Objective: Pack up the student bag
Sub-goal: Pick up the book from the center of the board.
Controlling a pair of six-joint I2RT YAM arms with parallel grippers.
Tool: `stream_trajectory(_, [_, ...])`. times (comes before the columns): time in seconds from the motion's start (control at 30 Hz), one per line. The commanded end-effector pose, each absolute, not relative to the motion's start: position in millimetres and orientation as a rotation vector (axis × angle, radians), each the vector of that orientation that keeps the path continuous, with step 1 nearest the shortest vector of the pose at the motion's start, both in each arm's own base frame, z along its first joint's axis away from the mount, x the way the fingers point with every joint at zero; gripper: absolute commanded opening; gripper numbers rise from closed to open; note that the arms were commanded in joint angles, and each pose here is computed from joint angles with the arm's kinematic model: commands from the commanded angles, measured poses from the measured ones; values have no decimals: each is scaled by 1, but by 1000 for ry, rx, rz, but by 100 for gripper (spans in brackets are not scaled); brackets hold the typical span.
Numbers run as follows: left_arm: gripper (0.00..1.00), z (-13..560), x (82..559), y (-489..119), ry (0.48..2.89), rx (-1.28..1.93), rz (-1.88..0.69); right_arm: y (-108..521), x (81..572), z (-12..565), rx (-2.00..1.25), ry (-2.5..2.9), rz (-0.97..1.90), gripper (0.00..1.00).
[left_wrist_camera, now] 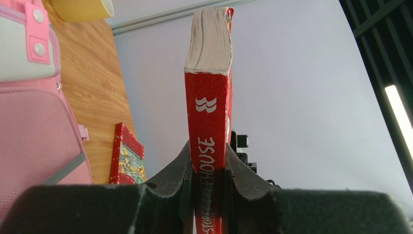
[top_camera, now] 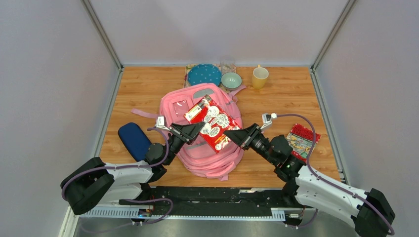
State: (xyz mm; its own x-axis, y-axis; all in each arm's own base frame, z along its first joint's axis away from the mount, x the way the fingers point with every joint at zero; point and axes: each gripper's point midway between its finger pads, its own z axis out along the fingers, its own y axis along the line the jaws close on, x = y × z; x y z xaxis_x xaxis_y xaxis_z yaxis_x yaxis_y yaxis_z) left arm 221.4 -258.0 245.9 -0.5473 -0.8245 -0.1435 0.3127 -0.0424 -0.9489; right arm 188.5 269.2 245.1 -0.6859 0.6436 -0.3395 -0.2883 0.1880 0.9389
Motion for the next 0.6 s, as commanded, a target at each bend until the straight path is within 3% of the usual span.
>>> stream_trajectory(0.0, [1,286,199,-265,1281,-430,-1853,263,195,285,339,1623,1593,0])
stream_trajectory(0.13, [42,269,180,-306,1528,-74,-1782,246,196,284,323,1661,1442,0])
stream_trajectory(0.2, [52,223,178,-315,1801,28,-1613,223,193,286,356,1691,1336,0])
stream_trajectory(0.23, [67,227,181,-318,1811,144,-1519,209,196,283,377,1687,1250,0])
stream_trajectory(0.27, [75,191,178,-310,1992,167,-1390,198,195,276,389,1724,1182,0])
stream_trajectory(0.57, [78,129,147,-279,2192,606,-996,106,179,268,528,1759,811,0])
